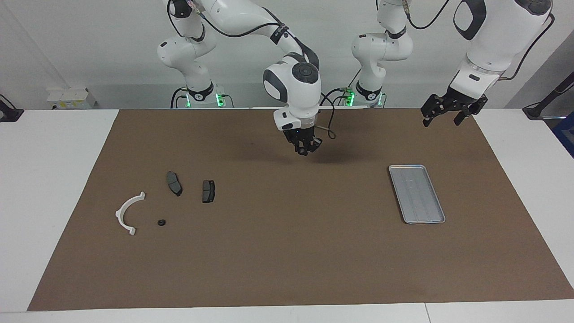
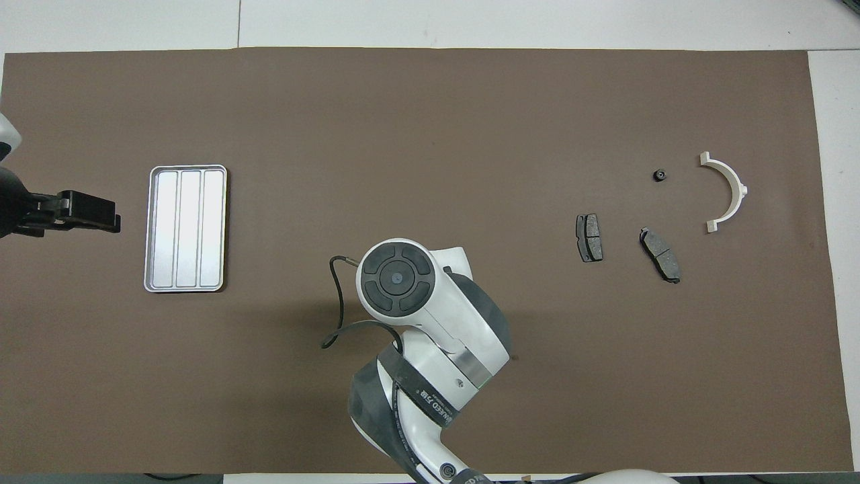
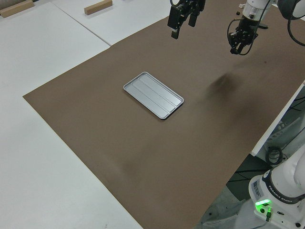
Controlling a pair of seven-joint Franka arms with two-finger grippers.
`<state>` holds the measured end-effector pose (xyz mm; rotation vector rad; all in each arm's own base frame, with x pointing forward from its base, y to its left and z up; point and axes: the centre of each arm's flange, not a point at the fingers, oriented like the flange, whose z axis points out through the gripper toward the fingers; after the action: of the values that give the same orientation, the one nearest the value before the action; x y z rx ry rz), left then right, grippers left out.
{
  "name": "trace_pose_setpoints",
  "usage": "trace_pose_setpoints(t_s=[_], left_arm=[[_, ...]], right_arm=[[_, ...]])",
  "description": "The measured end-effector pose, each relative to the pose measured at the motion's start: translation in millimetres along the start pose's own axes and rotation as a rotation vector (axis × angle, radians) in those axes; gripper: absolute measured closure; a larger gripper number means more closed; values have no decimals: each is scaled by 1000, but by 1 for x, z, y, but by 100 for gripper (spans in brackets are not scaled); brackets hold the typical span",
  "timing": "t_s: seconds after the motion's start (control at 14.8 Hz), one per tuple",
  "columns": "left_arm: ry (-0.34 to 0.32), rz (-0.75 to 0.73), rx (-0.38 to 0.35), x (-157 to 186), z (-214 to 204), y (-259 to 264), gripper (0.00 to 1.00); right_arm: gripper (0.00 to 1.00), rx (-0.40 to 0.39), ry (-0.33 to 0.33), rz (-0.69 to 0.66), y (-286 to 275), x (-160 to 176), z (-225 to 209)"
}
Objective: Pick bearing gear from pile to tray
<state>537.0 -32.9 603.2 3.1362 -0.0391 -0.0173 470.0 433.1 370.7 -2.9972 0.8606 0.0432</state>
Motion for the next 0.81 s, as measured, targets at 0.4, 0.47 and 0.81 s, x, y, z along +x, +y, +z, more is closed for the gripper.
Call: trace_pose_setpoints(t_s=[0.4, 0.47, 0.81], left_arm=[[15, -12, -1, -1, 5, -7, 0], [14, -14, -1, -1, 5, -7, 0], [20, -15, -2, -1, 7, -8, 0]], right_arm=[[64, -30, 26, -39, -5, -6, 59], [64, -32, 27, -39, -5, -6, 64], [64, -29, 41, -44, -6, -1, 78]])
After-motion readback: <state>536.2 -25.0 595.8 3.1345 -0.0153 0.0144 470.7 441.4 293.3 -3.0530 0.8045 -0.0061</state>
